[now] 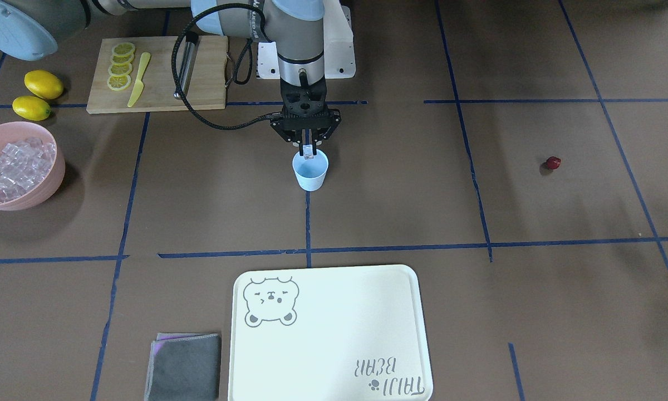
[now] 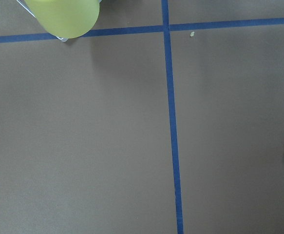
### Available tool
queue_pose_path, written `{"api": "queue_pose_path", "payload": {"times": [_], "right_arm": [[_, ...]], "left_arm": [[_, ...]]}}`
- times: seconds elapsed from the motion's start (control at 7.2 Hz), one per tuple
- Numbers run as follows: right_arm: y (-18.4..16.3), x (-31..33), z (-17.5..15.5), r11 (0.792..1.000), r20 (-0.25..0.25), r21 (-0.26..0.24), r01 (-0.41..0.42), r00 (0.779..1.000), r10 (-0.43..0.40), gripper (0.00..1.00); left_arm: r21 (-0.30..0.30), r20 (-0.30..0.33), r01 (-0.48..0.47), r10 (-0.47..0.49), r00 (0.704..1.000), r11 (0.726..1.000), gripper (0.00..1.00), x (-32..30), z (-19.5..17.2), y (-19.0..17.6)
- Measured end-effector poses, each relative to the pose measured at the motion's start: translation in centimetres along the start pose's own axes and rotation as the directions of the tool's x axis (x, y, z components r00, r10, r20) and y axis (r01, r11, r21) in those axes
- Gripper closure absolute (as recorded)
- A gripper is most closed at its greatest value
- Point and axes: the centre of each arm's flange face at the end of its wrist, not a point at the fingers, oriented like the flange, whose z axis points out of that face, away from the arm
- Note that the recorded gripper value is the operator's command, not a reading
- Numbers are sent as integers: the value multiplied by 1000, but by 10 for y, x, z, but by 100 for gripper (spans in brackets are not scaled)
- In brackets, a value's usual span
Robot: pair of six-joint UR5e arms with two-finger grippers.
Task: Put ice and strawberries in cup
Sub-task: 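Open the right gripper to drop the ice cube into the cup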
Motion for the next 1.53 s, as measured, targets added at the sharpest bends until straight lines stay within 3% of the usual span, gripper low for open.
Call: {"api": "queue_pose_path", "payload": {"times": [0.28, 0.42, 0.56, 1.11, 1.53], "right_arm": [[-2, -8, 11, 1000, -23, 2, 6, 1000, -6, 76], [-2, -9, 13, 1000, -28, 1, 11, 1000, -11, 27], [-2, -9, 14, 1000, -28, -1, 15, 999, -15, 1], [-7, -3, 3, 1000, -5, -16, 14, 1000, -14, 1], [-51, 58, -31, 995, 20, -55, 83, 996, -82, 1]], "left_arm": [[0, 0, 0, 0, 1000, 1000, 0, 0, 0, 0], [0, 0, 0, 0, 1000, 1000, 0, 0, 0, 0], [0, 0, 1, -1, 1000, 1000, 0, 0, 0, 0], [0, 0, 1, -1, 1000, 1000, 0, 0, 0, 0], [0, 0, 1, -1, 1000, 1000, 0, 0, 0, 0]]}}
